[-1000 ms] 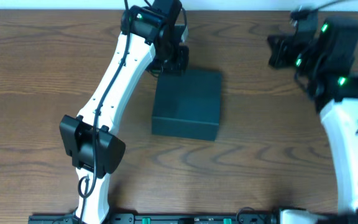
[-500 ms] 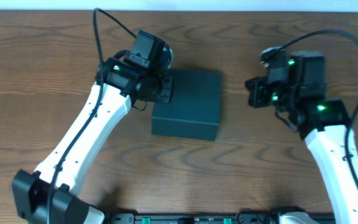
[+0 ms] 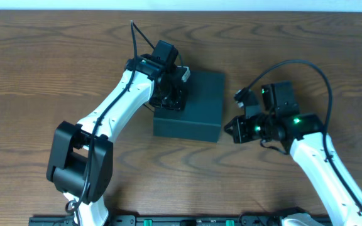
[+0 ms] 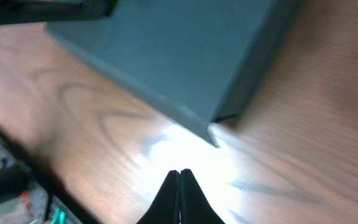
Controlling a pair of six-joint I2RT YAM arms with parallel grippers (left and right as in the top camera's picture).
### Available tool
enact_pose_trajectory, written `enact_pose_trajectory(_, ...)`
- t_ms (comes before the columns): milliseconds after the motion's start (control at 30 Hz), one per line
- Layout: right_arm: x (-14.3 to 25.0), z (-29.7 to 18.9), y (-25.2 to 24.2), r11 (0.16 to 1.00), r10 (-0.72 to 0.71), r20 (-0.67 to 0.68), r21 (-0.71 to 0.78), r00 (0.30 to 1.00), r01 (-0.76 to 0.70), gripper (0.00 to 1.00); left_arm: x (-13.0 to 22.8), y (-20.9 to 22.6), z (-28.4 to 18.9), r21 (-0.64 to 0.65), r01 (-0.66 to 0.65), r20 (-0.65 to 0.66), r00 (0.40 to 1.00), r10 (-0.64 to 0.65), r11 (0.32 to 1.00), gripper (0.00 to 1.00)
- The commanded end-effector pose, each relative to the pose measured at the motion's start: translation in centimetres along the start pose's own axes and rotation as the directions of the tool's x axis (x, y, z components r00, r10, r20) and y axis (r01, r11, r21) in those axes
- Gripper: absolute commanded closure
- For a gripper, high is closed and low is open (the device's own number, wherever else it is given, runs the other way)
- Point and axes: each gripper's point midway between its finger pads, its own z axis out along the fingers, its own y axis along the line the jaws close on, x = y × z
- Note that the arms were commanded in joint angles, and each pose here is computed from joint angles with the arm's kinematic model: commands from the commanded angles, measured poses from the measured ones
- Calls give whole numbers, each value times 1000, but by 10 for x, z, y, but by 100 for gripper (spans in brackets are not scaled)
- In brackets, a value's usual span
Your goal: Pack container
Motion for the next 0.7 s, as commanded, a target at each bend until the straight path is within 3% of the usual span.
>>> enact_pose_trajectory(0,23,15,23,991,-11,-55,-133,998,4,98,3,-7,2,43,-19,-17,1000,19,999,94)
enact_pose_trajectory(333,46,76,10,964,240,36,-122,970,-234,98,13,1,14,37,-21,-38,999,23,999,94)
enact_pose_trajectory(667,49,95,2,944,323,174,17,930,-331,98,15,5,17,24,-19,-42,999,20,1000,94)
